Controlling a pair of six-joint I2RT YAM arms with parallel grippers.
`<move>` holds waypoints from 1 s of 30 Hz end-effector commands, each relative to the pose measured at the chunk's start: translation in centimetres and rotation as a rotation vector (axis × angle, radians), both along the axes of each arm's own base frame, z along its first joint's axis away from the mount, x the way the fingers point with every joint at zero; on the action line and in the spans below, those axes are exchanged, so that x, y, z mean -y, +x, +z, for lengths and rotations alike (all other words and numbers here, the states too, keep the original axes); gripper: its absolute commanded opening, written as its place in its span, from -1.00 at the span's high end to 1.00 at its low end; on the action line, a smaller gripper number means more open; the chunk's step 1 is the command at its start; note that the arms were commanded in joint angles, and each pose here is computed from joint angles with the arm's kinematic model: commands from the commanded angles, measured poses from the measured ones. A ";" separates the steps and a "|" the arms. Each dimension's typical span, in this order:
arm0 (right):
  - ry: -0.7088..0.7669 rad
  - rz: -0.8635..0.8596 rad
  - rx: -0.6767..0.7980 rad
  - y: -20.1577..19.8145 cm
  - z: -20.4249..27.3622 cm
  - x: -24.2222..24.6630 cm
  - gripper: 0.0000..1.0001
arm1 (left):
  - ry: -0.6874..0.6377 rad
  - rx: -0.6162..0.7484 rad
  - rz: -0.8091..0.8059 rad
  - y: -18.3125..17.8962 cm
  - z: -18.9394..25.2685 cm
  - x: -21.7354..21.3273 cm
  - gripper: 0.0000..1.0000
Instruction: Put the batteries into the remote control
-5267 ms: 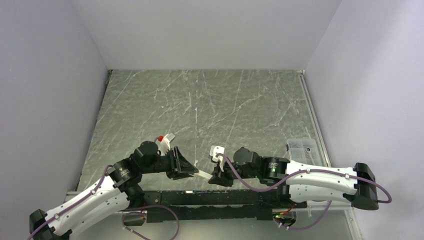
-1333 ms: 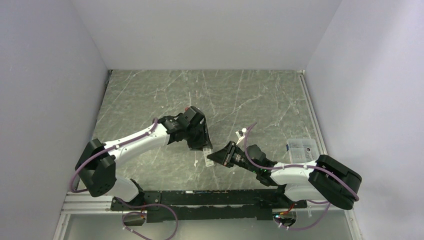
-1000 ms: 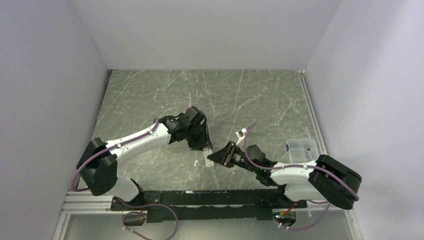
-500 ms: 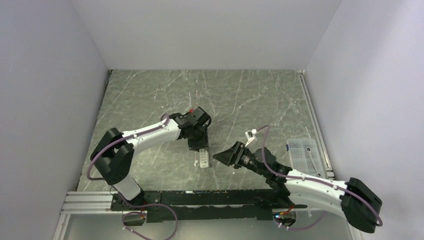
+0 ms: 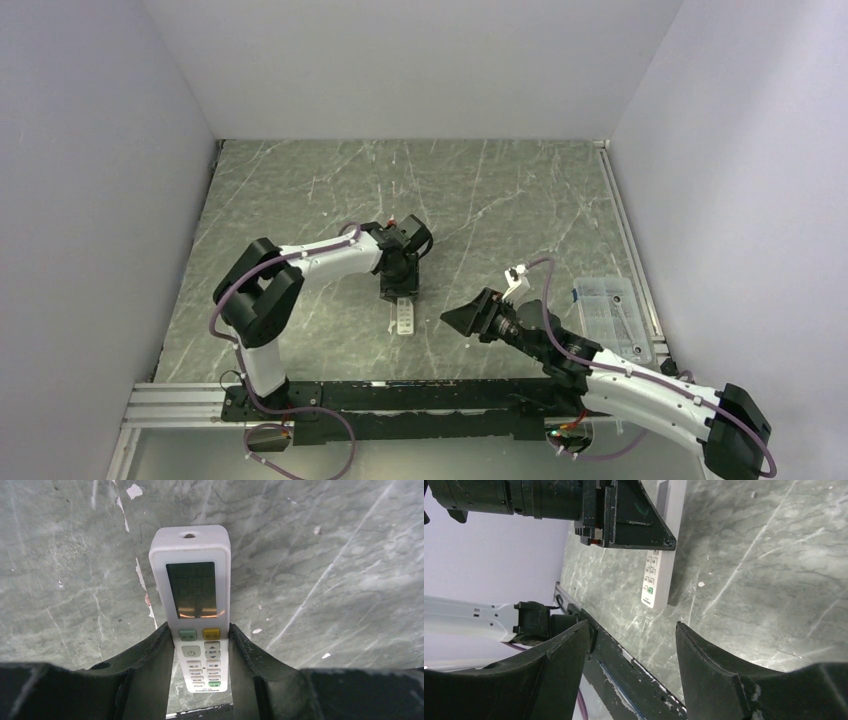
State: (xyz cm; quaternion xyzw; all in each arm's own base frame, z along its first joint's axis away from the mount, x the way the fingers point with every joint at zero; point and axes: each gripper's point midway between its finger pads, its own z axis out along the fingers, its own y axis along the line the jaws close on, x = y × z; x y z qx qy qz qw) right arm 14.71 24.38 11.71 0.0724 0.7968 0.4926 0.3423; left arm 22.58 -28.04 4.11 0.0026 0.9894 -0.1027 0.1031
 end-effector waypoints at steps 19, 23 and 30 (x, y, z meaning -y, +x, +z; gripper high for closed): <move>-0.054 -0.048 0.009 0.4 -0.6 1.3 -0.45 | 0.039 0.021 -0.005 1.4 0.0 0.3 0.03; -0.080 -0.057 0.026 0.7 -0.1 1.6 -0.51 | 0.035 0.028 -0.008 1.4 0.4 0.3 -0.14; -0.140 -0.070 0.056 1.1 0.7 2.2 -0.56 | 0.013 0.065 -0.018 1.6 2.2 0.2 -0.48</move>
